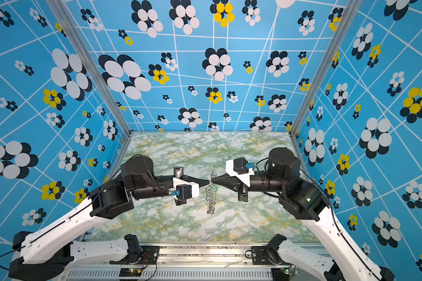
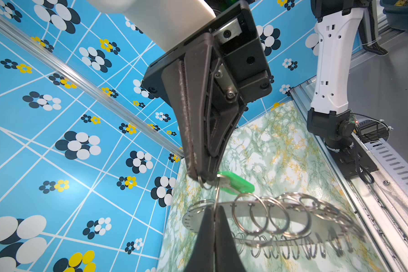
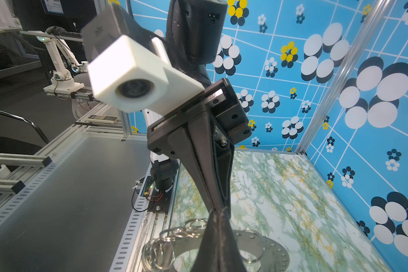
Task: Attach keys to a key ring
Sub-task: Insert the key into the keyring.
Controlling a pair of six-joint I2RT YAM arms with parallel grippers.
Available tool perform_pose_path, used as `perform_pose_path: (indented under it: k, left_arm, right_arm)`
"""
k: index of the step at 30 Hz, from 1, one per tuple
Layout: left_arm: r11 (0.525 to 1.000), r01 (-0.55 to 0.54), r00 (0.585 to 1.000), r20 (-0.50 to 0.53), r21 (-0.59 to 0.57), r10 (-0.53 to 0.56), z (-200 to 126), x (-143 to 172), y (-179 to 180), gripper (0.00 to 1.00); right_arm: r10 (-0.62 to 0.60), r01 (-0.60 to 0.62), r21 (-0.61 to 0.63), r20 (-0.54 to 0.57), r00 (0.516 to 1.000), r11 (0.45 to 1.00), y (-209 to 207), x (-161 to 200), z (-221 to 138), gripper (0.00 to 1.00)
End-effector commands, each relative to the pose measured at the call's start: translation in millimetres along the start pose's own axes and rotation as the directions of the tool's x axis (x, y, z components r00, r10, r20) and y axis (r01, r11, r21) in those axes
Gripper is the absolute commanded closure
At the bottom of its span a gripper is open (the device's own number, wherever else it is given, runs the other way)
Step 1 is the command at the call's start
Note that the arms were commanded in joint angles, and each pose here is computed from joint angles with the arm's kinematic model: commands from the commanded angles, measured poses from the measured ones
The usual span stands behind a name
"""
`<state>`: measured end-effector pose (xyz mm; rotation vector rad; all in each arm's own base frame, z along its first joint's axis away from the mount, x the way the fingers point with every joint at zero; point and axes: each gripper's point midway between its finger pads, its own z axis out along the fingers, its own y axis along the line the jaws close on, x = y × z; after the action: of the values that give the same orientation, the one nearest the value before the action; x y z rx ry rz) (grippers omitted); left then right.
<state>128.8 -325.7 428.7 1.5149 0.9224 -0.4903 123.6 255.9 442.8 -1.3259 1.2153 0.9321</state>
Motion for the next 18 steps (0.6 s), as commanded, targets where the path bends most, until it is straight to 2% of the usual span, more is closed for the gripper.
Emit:
perform_pose_path:
  k: [1,18]
  left_arm:
    - [0.998,-0.029,0.998,0.049,-0.050,0.031,-9.5,-16.5,9.8,1.00]
    - [0.998,-0.030,0.998,0.061,-0.061,0.034,-10.8,-20.7,12.4,1.00]
  right_arm:
    - [-0.003,0.003,-0.005,0.009,1.000,1.000,3.2,-2.2,-0.9,1.00]
    - [0.015,-0.015,-0.033,0.006,1.000,0.999,7.9,-3.4,-1.6,1.00]
